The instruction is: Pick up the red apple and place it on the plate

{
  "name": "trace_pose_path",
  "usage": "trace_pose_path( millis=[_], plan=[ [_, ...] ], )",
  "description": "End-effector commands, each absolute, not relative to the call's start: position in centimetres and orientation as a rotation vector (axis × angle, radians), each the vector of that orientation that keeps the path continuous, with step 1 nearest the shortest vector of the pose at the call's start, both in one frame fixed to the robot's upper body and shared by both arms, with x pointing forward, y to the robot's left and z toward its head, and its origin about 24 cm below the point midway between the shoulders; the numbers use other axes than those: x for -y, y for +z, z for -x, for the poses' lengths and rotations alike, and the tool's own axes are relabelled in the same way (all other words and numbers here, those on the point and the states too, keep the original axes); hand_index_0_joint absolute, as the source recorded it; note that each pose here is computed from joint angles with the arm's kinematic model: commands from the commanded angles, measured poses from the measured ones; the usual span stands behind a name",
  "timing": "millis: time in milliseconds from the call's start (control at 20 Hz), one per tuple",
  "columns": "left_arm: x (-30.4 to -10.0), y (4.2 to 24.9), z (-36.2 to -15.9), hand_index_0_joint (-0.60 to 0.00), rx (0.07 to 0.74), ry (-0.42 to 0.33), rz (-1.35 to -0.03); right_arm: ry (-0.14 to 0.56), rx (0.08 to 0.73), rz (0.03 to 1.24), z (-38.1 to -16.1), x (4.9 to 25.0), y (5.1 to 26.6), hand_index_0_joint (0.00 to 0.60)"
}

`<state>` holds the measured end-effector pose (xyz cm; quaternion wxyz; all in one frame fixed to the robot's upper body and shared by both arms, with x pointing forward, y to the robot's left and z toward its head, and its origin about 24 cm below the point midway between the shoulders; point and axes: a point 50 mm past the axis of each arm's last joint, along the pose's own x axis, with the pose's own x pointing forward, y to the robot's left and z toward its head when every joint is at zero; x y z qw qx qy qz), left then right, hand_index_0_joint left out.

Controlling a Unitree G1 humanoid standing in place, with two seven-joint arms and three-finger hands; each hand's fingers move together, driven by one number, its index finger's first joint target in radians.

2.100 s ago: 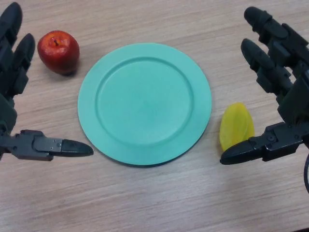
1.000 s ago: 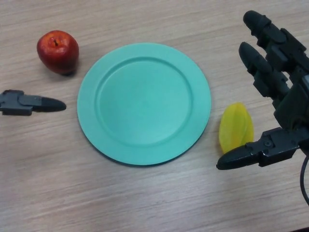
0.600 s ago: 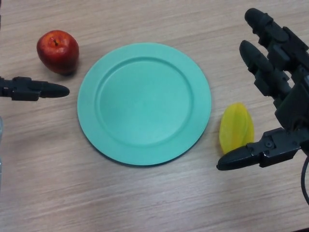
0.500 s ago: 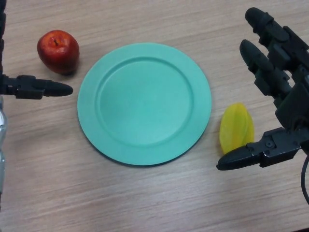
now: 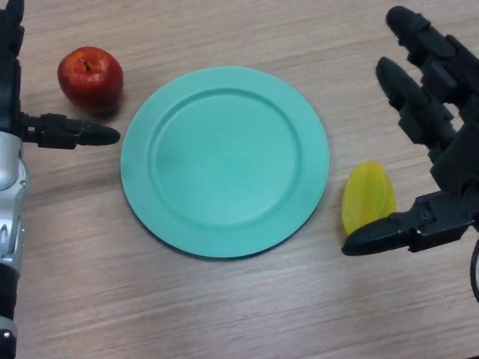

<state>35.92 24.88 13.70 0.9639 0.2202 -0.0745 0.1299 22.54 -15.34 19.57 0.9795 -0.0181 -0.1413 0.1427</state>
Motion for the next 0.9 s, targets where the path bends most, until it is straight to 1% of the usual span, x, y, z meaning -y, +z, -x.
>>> trace_pose_path(
  millis=[50,350,400,550,700,900],
  plan=[
    [-25.2,19.2,-35.9,0.0,0.442,0.334,-0.444,0.278,0.453,0.034,-21.7,15.9,22.0,0.0],
    [-24.1,18.6,-36.6,0.0,0.433,0.258,-0.414,0.255,0.45,0.031,-22.1,16.5,22.0,0.0],
    [-23.7,18.6,-36.8,0.0,0.42,0.226,-0.406,0.252,0.451,0.03,-22.2,16.6,22.0,0.0],
    [-23.2,18.3,-37.1,0.0,0.425,0.225,-0.418,0.249,0.447,0.034,-22.3,16.8,21.9,0.0],
    [-23.0,18.1,-37.4,0.0,0.401,0.204,-0.405,0.242,0.447,0.032,-22.3,17.1,21.9,0.0],
    [-23.3,18.2,-37.9,0.0,0.401,0.23,-0.407,0.23,0.449,0.044,-22.4,17.3,21.8,0.0]
  ],
)
